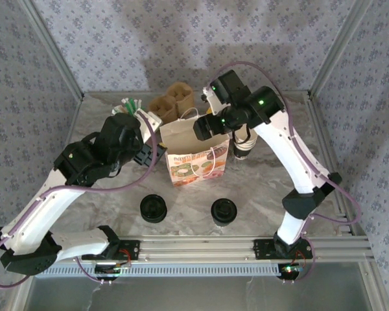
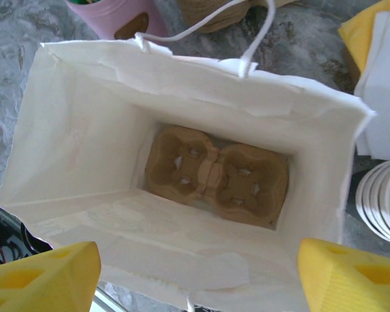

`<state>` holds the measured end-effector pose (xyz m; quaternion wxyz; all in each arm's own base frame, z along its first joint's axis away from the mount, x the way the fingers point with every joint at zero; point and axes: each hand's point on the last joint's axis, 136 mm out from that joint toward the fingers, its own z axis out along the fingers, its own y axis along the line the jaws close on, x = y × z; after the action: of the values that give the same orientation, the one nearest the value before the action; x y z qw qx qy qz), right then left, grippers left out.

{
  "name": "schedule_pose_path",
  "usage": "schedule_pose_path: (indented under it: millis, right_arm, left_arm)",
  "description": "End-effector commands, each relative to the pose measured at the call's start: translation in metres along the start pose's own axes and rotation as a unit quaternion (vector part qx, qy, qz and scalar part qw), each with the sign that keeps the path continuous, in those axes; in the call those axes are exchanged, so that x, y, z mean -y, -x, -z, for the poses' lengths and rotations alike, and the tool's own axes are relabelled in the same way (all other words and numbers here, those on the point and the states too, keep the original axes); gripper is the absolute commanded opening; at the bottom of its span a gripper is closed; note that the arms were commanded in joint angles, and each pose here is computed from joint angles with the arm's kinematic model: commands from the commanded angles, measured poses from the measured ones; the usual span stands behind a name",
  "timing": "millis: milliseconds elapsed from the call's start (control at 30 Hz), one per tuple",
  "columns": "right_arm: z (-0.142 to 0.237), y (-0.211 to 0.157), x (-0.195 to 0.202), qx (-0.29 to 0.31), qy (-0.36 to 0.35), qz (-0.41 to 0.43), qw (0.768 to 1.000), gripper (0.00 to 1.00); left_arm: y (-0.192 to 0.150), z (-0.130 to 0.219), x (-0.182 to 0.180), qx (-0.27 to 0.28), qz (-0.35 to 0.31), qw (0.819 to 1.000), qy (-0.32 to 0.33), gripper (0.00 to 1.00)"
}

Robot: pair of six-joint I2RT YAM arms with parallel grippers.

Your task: Pack the takeout coffee

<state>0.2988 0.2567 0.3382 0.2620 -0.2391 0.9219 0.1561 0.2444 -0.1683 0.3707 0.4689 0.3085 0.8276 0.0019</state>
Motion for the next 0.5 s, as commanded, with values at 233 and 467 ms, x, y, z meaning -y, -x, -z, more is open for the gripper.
schedule_pose_path:
  millis: [233,467]
  right_arm:
    - [0.027,0.0,0.025,0.035,-0.027,-0.048,0.998,0.81]
    - [0.039,-0.008,0.043,0.034,-0.052,-0.074,0.995,0.82]
  left_arm:
    - [0.016,0.011,-0.015,0.007,0.19,0.981,-0.045,1.0]
    - [-0.014,0.0,-0.016,-0.098,0.32,0.941,-0.058,0.99]
